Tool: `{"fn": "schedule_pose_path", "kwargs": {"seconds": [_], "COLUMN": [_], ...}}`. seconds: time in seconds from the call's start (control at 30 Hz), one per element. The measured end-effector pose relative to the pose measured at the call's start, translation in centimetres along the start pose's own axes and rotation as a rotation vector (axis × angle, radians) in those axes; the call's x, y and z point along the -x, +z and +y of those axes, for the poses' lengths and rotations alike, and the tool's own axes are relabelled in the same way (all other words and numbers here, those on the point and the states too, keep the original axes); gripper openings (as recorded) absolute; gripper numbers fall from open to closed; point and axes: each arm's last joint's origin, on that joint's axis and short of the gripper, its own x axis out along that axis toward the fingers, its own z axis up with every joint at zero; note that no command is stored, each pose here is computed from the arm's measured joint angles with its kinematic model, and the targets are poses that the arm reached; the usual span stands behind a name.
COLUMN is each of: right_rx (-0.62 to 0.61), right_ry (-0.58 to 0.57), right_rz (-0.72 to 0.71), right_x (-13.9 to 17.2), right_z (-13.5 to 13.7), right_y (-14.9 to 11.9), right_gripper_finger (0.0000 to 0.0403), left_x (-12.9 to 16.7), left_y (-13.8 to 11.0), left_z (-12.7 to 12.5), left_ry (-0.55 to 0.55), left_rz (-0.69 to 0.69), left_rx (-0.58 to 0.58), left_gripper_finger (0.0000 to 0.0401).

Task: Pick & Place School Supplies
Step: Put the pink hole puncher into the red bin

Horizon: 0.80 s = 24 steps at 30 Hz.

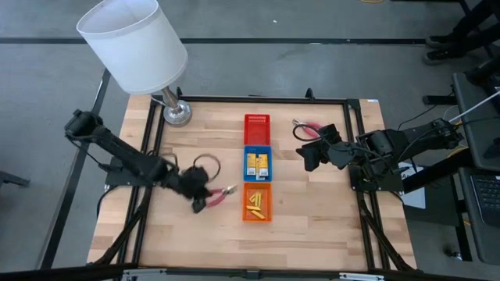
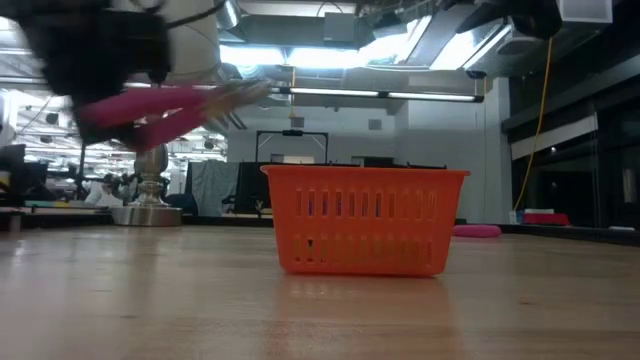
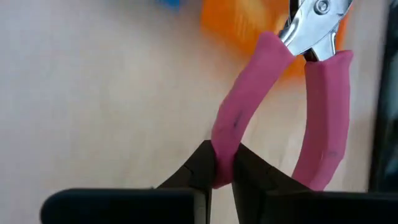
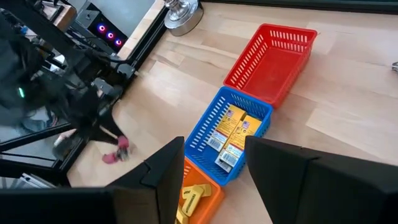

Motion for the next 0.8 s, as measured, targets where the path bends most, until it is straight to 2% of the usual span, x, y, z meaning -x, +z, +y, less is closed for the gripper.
{"fn": "schedule_pose_path", "kwargs": {"seconds": [0.13,0.2,0.33,0.53,0.63,0.8], "right_rx": [0.017,0.023,0.035,0.049,0.062,0.076], "right_ry": [-0.019,-0.028,-0.044,-0.051,-0.055,-0.053], "right_rz": [0.009,0.016,0.024,0.011,-0.014,-0.047], "right_x": [0.2,0.4,0.9,1.8,2.3,2.8], "right_z": [-0.4,-0.6,-1.1,-1.7,-1.9,-1.9], "right_y": [0.0,0.0,0.1,0.3,0.2,0.0], "right_gripper_finger": [0.0173,0.0173,0.0173,0.0173,0.0173,0.0173], "left_x": [0.4,0.4,0.1,-1.5,-2.7,-4.6], "left_y": [5.8,8.5,14.1,20.9,22.3,22.5], "left_z": [0.4,1.1,2.7,5.3,5.9,5.7], "left_ry": [-0.073,-0.108,-0.107,-0.065,-0.041,-0.002], "left_rz": [-0.237,-0.308,-0.384,-0.45,-0.423,-0.424], "left_rx": [0.091,0.108,0.192,0.471,0.636,0.797], "left_gripper_finger": [0.0028,0.0028,0.0028,0.0028,0.0028,0.0028]}}
